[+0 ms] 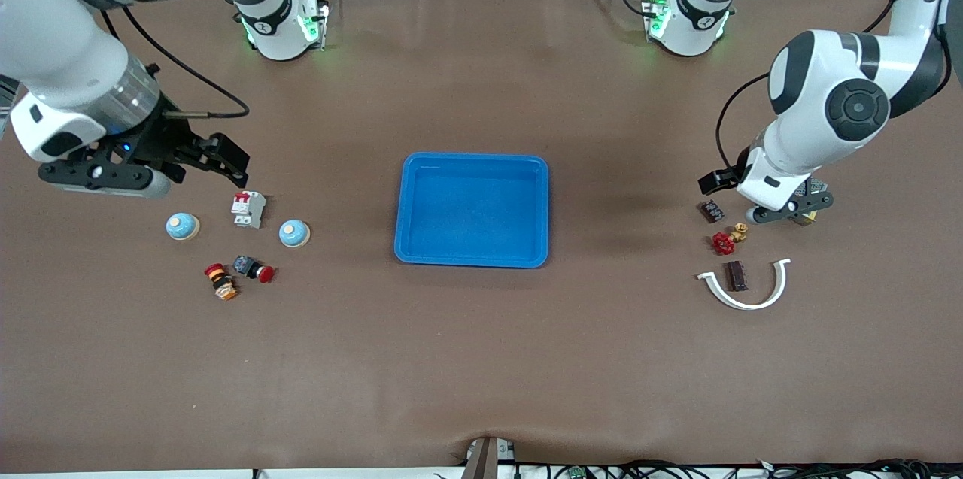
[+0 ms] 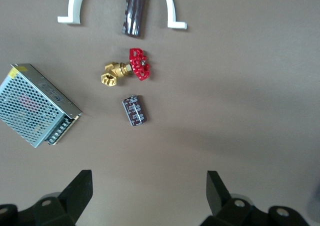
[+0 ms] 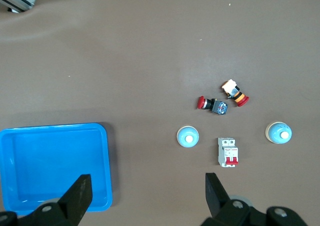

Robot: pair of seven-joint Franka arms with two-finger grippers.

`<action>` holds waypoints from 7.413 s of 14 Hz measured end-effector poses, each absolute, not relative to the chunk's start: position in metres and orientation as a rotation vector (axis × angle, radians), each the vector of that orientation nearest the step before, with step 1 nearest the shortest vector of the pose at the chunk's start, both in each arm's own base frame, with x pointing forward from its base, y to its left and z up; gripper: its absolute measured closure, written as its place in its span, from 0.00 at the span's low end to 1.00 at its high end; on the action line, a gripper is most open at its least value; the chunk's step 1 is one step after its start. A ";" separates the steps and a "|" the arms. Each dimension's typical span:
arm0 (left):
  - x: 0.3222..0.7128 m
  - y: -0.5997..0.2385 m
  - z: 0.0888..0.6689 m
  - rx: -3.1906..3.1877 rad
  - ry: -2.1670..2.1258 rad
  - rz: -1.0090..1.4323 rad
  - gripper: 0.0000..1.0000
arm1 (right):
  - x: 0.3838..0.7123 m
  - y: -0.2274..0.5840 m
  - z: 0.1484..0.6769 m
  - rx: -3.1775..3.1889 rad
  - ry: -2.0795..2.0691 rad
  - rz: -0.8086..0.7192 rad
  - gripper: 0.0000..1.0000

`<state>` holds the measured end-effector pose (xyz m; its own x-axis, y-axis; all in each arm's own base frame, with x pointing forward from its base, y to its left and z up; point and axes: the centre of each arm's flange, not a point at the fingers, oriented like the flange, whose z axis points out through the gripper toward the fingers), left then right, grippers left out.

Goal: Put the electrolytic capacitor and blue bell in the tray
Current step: 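Grasp the capacitor with the left gripper while the right gripper grasps the bell, then carry the brown capacitor into the blue tray with the left gripper, then release the capacitor in the tray and lift the left gripper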

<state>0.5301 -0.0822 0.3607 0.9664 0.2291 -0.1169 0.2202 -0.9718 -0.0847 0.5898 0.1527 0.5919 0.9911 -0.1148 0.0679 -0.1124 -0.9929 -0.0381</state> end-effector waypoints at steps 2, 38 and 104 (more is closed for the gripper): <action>0.522 -0.081 0.345 -3.042 -0.368 0.197 0.00 | 0.598 0.155 0.571 -3.112 0.179 -0.063 0.00; 0.523 -0.021 0.185 -2.930 -0.770 0.218 0.38 | 0.548 0.174 0.414 -3.179 -0.033 -0.138 0.00; 0.554 -0.384 0.293 -2.849 -1.181 0.068 0.00 | 0.537 0.100 0.178 -3.098 -0.758 -0.090 0.00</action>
<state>0.5538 -0.3839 0.2930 0.7061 0.7078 -0.0193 0.7053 -0.7055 -0.0692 0.5368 0.0998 0.1783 0.8857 0.4623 0.0430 0.4595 -0.8860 0.0613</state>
